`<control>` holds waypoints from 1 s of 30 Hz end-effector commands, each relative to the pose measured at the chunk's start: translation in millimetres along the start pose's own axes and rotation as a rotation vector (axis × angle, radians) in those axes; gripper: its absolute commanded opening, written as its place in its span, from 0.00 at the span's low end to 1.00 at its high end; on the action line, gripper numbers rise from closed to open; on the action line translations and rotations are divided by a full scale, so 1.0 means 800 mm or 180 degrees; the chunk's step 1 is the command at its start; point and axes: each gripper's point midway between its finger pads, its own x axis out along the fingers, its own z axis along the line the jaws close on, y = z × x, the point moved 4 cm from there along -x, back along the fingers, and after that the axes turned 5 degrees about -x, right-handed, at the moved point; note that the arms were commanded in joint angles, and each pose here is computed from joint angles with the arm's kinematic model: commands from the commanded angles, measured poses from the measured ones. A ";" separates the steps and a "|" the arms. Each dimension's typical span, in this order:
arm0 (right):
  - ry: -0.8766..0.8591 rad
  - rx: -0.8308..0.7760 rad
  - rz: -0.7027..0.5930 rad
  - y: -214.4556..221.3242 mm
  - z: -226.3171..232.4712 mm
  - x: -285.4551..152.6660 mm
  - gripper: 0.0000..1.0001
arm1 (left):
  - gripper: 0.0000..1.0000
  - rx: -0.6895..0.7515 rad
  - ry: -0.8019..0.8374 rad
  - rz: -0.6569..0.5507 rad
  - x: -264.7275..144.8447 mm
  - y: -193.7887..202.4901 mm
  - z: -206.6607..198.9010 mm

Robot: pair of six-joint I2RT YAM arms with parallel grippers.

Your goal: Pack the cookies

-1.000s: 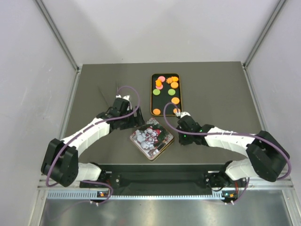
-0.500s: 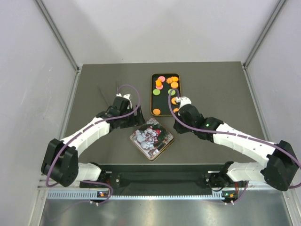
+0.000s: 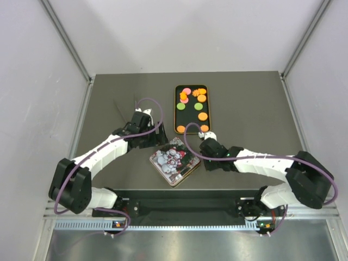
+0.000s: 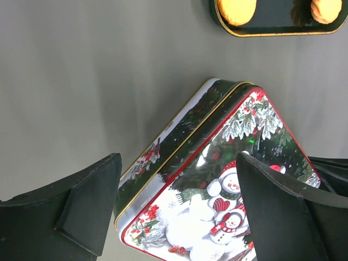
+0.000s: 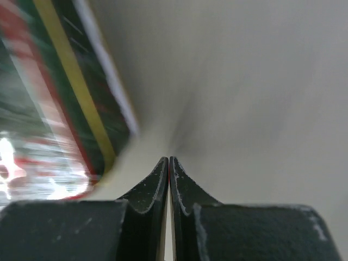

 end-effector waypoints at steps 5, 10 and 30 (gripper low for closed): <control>-0.0103 0.0119 -0.0291 -0.024 0.012 -0.011 0.05 | 0.90 0.0065 0.0146 -0.0143 -0.003 -0.020 -0.016; -0.0108 0.0098 -0.0477 -0.056 0.013 -0.036 0.06 | 0.91 0.0079 0.0146 -0.0155 -0.004 -0.021 -0.018; -0.0186 0.0075 -0.0125 0.001 0.035 0.008 0.05 | 0.91 0.0095 0.0164 -0.0147 -0.004 -0.025 -0.021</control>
